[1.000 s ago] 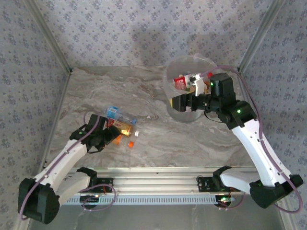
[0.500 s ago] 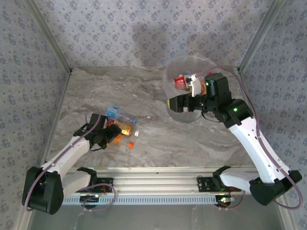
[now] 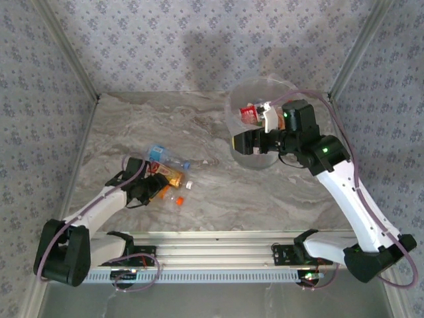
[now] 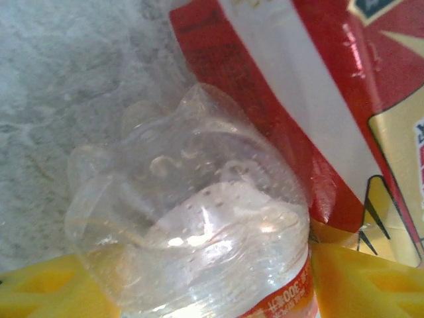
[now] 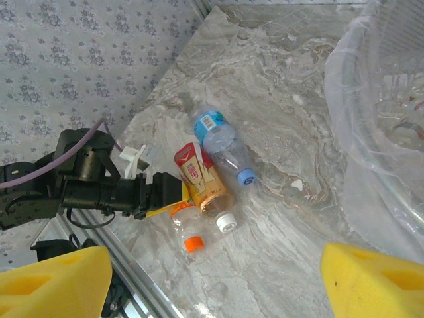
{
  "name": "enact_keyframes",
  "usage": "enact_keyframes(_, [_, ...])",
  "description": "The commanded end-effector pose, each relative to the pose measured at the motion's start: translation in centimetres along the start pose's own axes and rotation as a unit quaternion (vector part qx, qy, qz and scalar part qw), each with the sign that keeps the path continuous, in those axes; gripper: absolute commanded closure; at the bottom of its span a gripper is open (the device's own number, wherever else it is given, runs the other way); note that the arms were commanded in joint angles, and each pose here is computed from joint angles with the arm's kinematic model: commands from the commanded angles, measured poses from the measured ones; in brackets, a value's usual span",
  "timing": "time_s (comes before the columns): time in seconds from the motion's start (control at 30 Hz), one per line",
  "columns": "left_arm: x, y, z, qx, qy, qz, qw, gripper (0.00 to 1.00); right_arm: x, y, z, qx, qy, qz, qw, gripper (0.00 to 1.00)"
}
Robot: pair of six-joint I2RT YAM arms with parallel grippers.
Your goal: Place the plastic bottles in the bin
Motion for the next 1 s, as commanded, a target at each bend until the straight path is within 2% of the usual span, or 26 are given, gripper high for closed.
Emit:
enact_keyframes(0.0, [0.8,0.2,0.7,0.009,-0.008,0.015,1.000,0.31,-0.2,-0.4,0.4,-0.011,0.000,0.000,1.000,0.16])
enact_keyframes(0.13, [0.1,0.4,0.1,0.027,0.016,0.016,0.999,0.39,-0.1,-0.2,0.5,-0.012,0.002,0.003,1.000,0.16])
enact_keyframes(0.33, [-3.0,0.9,-1.0,0.070,0.069,0.005,0.995,0.43,0.2,0.2,0.6,-0.008,-0.002,0.006,1.000,0.16])
enact_keyframes(0.43, [-4.8,1.5,-2.0,0.107,0.107,0.010,0.988,0.43,0.5,0.3,0.7,-0.005,-0.009,0.003,1.000,0.16])
enact_keyframes(0.5, [-6.2,2.1,-3.3,0.139,0.157,0.018,0.978,0.44,0.9,0.2,0.7,0.004,-0.016,-0.004,1.000,0.16])
enact_keyframes(0.6, [-8.8,3.3,-5.9,0.199,0.261,0.034,0.944,0.44,1.8,0.0,0.8,0.036,-0.035,-0.017,0.999,0.16])
enact_keyframes(0.67, [-10.9,4.3,-7.7,0.247,0.322,0.041,0.913,0.43,2.6,-0.4,0.8,0.062,-0.051,-0.025,0.996,0.16])
enact_keyframes(0.73, [-13.1,5.7,-9.4,0.308,0.374,0.043,0.874,0.43,3.6,-0.6,1.3,0.076,-0.075,-0.022,0.994,0.16])
enact_keyframes(0.83, [-15.4,7.2,-11.1,0.375,0.409,0.032,0.831,0.43,5.0,-0.7,2.4,0.071,-0.096,-0.014,0.993,0.16])
enact_keyframes(0.97, [-17.5,8.9,-13.2,0.416,0.455,0.044,0.786,0.43,6.8,-0.5,3.6,0.060,-0.116,0.001,0.991,0.13])
Point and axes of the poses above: each hand's point on the last joint's axis, 136 mm out from that joint toward the fingers, its own x axis out along the fingers, its own z axis along the line the jaws close on, y = z × x, the point moved 5 cm from there along -x, back along the fingers, and after that the axes turned 14 degrees about -x, right-handed, at the moved point
